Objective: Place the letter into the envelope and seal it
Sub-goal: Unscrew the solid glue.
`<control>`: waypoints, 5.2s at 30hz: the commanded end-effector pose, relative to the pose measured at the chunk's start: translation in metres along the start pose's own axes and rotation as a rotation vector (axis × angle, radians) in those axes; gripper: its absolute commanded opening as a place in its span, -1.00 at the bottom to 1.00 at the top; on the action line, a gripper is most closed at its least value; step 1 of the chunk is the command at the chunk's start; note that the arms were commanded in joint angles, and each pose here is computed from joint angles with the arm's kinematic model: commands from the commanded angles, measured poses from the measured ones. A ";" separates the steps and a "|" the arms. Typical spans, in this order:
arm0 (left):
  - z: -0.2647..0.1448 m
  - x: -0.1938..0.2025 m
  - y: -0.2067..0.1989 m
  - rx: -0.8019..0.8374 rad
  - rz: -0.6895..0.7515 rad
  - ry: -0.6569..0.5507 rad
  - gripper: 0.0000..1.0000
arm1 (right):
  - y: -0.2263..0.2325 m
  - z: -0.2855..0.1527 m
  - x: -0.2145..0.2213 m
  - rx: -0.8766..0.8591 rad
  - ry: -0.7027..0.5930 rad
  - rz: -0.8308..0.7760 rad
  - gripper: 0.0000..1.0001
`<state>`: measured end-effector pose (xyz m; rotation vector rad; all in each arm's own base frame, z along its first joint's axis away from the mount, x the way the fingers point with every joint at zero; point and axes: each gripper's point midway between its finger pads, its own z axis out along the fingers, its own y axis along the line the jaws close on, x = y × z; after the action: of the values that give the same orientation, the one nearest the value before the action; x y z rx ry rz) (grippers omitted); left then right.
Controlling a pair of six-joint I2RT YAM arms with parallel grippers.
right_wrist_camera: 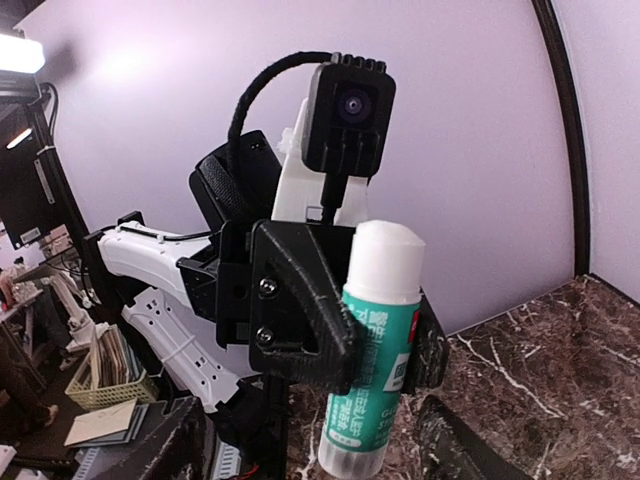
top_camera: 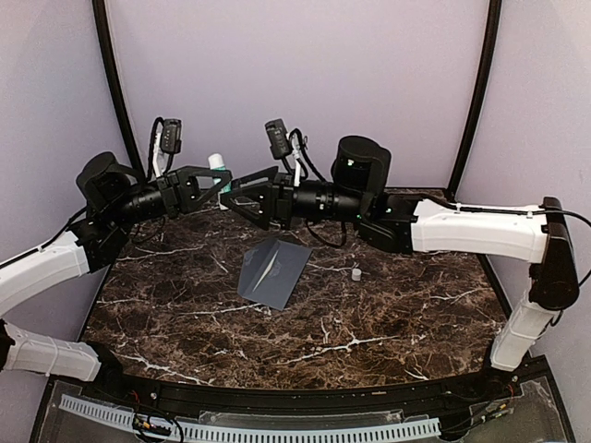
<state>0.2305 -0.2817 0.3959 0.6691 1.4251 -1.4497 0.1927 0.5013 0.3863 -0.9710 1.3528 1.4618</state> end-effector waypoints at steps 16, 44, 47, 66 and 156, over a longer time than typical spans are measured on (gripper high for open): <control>-0.023 -0.037 0.046 -0.345 -0.018 -0.194 -1.00 | -0.030 0.007 0.006 0.228 0.001 0.021 0.43; -0.060 0.028 0.124 -0.674 -0.424 -0.255 -1.00 | -0.044 -0.033 0.025 0.323 0.118 0.170 0.55; -0.054 0.027 0.119 -0.630 -0.430 -0.242 -1.00 | -0.049 -0.035 0.036 0.362 0.139 0.196 0.49; -0.034 0.031 0.101 -0.462 -0.426 -0.213 -1.00 | -0.080 0.017 0.066 0.412 0.244 0.175 0.19; -0.021 0.018 0.036 -0.128 -0.184 -0.171 -1.00 | -0.024 0.018 0.030 0.156 0.100 0.095 -0.15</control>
<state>0.2557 -0.2615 0.3440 0.2956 1.5232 -1.4871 0.2138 0.5149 0.3400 -0.8693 1.6225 1.3451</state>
